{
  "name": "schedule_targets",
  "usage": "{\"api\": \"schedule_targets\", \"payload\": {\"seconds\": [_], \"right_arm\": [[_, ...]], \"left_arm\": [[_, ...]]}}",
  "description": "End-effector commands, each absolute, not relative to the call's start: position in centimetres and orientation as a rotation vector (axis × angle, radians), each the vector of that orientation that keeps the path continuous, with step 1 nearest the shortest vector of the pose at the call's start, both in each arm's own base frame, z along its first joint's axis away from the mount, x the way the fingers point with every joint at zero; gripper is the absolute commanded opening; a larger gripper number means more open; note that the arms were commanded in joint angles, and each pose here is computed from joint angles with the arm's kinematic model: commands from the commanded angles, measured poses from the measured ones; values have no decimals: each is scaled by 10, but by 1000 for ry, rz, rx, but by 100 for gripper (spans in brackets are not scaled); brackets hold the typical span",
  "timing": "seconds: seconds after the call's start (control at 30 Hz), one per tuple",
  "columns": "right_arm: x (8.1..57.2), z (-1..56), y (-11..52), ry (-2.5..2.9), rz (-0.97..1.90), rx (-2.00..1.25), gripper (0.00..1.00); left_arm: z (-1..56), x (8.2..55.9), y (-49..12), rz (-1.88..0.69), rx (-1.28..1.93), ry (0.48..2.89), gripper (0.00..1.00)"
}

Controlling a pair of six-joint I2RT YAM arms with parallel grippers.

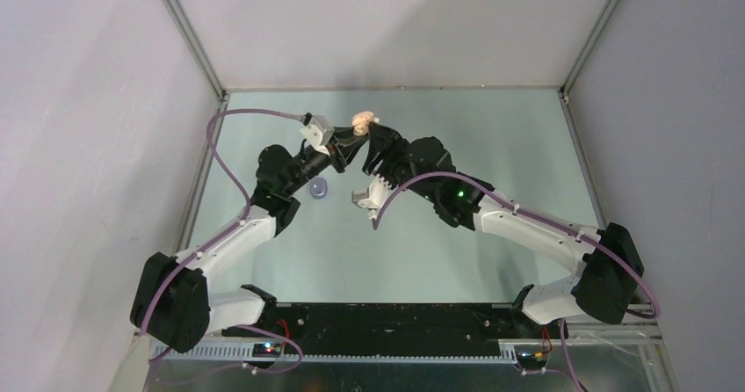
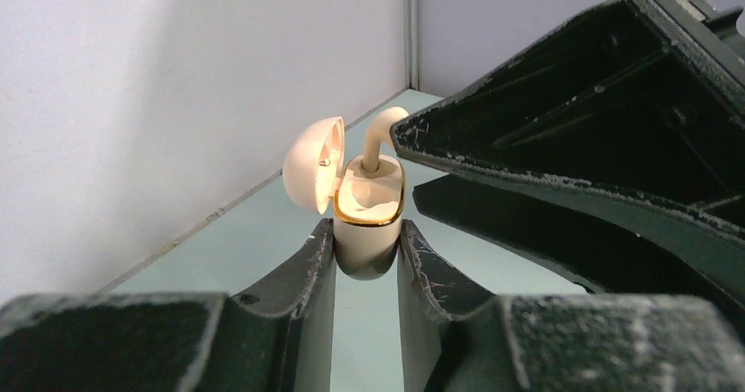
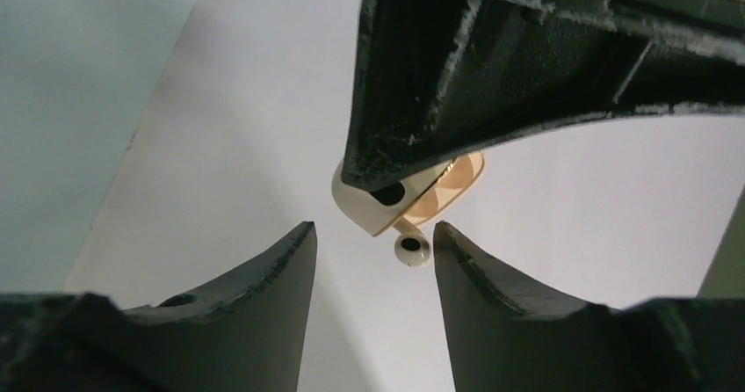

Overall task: Insert the wireless bluetooth earbuds into the charging case
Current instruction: Place the earbud in the charging case.

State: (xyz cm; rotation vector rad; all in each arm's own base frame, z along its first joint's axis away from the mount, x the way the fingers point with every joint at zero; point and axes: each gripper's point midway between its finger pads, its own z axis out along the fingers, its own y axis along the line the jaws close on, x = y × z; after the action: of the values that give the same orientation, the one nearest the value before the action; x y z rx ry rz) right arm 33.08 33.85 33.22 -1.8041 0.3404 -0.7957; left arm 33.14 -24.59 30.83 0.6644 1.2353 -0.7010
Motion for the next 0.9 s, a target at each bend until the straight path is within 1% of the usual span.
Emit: {"api": "schedule_targets", "payload": {"seconds": [0.0,0.07,0.1,0.17,0.23,0.27,0.3,0.33,0.37,0.4,0.43,0.47,0.5,0.53,0.57,0.6,0.63,0.67,0.7,0.77,0.87], "right_arm": [[331,376,324,413,-832,-1718,58],[325,382,316,448,-795,-1721,65],[320,386,308,460,-779,-1726,72],[310,385,301,479,-717,-1740,81],[295,392,287,505,-635,-1735,83],[287,382,286,539,-546,-1759,84],[282,390,280,601,-477,-1714,84],[276,382,279,639,-400,-1738,84],[275,393,274,742,-301,-1671,84],[265,379,273,810,-183,-1718,83],[269,393,269,941,-68,-1641,83],[258,378,269,1021,67,-1682,82],[268,387,268,1158,170,-1603,81],[255,377,270,1233,305,-1632,78],[266,380,271,1329,383,-1583,76],[251,371,272,1383,506,-1622,73],[259,374,277,1414,556,-1611,72],[251,369,277,1447,636,-1634,71],[253,370,284,1445,690,-1639,70],[254,365,289,1462,744,-1645,70],[261,354,293,1466,750,-1648,70]], "left_arm": [[315,325,-247,-689,686,1165,0],[312,326,-246,-677,709,1157,0],[310,326,-246,-675,719,1155,0],[308,328,-245,-675,727,1159,0],[305,329,-245,-685,745,1160,0],[305,330,-245,-689,751,1158,0],[305,328,-247,-707,776,1149,0],[305,328,-247,-709,792,1142,0],[304,324,-250,-730,827,1128,0],[304,322,-252,-744,861,1116,0],[302,320,-252,-755,880,1112,0],[302,316,-253,-774,920,1094,0],[302,316,-253,-783,937,1090,0],[301,311,-254,-801,976,1075,0],[300,310,-255,-814,996,1074,0],[298,305,-256,-836,1036,1060,0],[297,304,-257,-847,1049,1062,0],[296,301,-258,-860,1067,1055,0],[296,301,-258,-867,1076,1056,0],[296,298,-260,-877,1099,1046,0],[295,298,-260,-860,1131,1023,0]]}}
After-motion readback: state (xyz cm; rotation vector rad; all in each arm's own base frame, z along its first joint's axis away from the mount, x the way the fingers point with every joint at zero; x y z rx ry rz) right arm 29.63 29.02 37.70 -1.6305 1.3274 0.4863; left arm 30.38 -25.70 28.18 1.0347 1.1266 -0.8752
